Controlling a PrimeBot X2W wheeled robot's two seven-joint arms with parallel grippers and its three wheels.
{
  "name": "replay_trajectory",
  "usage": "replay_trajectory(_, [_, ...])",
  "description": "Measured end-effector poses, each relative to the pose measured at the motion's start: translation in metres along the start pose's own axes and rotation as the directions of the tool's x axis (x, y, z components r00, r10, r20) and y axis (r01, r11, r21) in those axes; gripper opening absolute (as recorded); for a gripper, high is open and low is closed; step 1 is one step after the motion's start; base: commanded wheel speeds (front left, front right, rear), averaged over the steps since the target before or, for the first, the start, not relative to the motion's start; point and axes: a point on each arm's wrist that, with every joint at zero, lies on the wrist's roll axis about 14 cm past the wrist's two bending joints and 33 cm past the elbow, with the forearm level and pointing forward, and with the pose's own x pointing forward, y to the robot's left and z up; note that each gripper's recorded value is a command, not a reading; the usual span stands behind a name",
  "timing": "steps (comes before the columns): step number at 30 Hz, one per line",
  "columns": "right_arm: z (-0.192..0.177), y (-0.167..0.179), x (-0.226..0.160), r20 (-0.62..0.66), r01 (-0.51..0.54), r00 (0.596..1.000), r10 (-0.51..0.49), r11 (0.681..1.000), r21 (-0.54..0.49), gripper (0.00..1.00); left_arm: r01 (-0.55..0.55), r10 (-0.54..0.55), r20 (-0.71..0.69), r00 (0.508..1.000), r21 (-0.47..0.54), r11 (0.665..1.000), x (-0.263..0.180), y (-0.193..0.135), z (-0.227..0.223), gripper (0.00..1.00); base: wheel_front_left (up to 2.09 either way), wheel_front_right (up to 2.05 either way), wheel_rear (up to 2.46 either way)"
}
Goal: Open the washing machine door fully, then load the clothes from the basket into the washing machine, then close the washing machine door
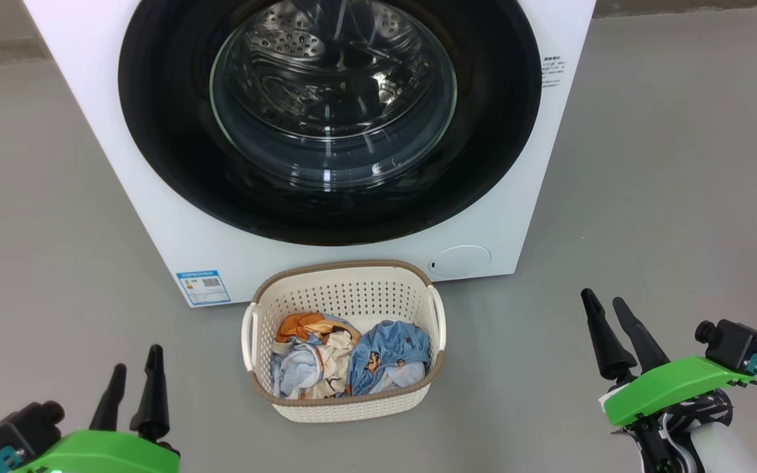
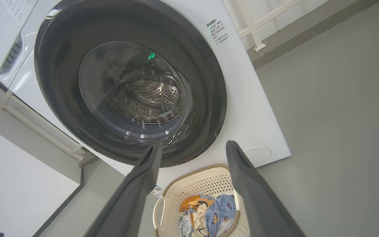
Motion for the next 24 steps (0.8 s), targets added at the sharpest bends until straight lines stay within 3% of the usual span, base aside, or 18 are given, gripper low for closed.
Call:
replay_trajectory(11, [0.003, 0.0, 0.004, 0.011, -0.007, 1.0, 0.009, 0.99, -0.143, 1.0, 0.007, -0.009, 0.011, 1.0, 0.159, 0.987, 0.003, 0.001, 0.003, 1.0, 0.0, 0.0, 0.0])
replay_trajectory(24, [0.005, 0.001, 0.01, 0.009, -0.029, 0.999, 0.034, 0.943, -0.331, 1.0, 0.021, -0.031, 0.027, 0.999, 0.335, 0.942, 0.006, -0.001, 0.006, 1.0, 0.0, 0.0, 0.0])
